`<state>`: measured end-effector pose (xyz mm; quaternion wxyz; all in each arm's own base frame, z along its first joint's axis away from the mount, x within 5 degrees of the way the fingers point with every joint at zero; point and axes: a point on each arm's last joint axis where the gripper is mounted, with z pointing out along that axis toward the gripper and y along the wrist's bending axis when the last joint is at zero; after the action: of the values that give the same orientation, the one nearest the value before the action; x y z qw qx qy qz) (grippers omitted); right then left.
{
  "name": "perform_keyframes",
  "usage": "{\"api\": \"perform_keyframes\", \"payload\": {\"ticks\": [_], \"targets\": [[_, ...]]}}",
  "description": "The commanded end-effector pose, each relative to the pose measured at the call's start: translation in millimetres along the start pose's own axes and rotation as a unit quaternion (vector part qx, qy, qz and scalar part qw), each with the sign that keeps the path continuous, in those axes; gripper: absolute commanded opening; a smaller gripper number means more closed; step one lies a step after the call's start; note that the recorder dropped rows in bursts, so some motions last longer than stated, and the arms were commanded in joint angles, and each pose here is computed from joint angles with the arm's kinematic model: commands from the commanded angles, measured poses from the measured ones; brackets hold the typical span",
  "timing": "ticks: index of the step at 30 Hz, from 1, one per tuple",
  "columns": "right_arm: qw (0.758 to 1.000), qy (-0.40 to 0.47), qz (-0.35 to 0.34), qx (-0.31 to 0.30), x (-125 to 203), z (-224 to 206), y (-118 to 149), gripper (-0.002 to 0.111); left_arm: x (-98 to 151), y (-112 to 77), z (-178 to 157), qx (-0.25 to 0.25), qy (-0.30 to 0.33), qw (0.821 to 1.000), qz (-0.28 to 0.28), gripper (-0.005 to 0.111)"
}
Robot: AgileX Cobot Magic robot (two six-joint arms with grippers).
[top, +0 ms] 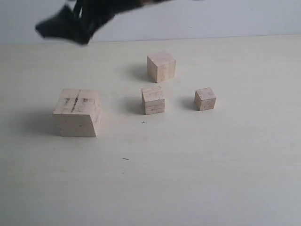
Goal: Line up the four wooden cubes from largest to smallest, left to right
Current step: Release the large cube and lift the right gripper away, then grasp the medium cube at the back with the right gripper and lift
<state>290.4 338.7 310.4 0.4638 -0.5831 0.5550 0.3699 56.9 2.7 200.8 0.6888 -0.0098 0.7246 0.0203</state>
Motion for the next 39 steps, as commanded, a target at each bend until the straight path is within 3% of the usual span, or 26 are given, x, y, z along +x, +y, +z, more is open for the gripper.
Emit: {"api": "perform_keyframes", "payload": {"ticks": [1, 6, 11, 14, 17, 19, 20, 23, 24, 28, 29, 32, 39], "targets": [[0.984, -0.054, 0.111, 0.126, -39, -95, -36, 0.105, -1, 0.0, -1, -0.001, -0.004, 1.000, -0.004, 0.002], [0.969, -0.022, 0.153, 0.193, 4, -137, -61, 0.104, -1, 0.0, -1, -0.001, -0.004, 1.000, -0.004, 0.002], [0.920, 0.043, 0.167, 0.352, 58, -175, -90, 0.098, -1, 0.0, -1, -0.001, -0.004, 1.000, -0.004, 0.002], [0.852, 0.105, 0.164, 0.486, 91, -203, -100, 0.095, -1, 0.0, -1, -0.001, -0.004, 1.000, -0.004, 0.002], [0.745, 0.198, 0.118, 0.626, 114, -233, -104, 0.093, -1, 0.0, -1, -0.001, -0.004, 1.000, -0.004, 0.002], [0.693, 0.250, 0.130, 0.664, 123, -244, -106, 0.093, -1, 0.0, -1, -0.001, -0.004, 1.000, -0.004, 0.002], [0.681, 0.276, 0.151, 0.662, 127, -244, -108, 0.093, -1, 0.0, -1, -0.001, -0.004, 1.000, -0.004, 0.002], [0.717, 0.308, 0.229, 0.582, 132, -224, -120, 0.093, -1, 0.0, -1, -0.001, -0.004, 1.000, -0.004, 0.002], [0.735, 0.304, 0.272, 0.541, 133, -210, -123, 0.093, -1, 0.0, -1, -0.001, -0.004, 1.000, -0.004, 0.002], [0.830, 0.315, 0.327, 0.324, 135, -148, -127, 0.093, -1, 0.0, -1, -0.001, -0.004, 1.000, -0.004, 0.002], [0.839, 0.303, 0.337, 0.300, 134, -135, -127, 0.093, -1, 0.0, -1, -0.001, -0.004, 1.000, -0.004, 0.002], [0.858, 0.313, 0.308, 0.266, 133, -99, -124, 0.093, -1, 0.0, -1, -0.001, -0.004, 1.000, -0.004, 0.002], [0.833, 0.384, 0.233, 0.323, 145, -42, -125, 0.093, -1, 0.0, -1, -0.001, -0.004, 1.000, -0.004, 0.002]]}}
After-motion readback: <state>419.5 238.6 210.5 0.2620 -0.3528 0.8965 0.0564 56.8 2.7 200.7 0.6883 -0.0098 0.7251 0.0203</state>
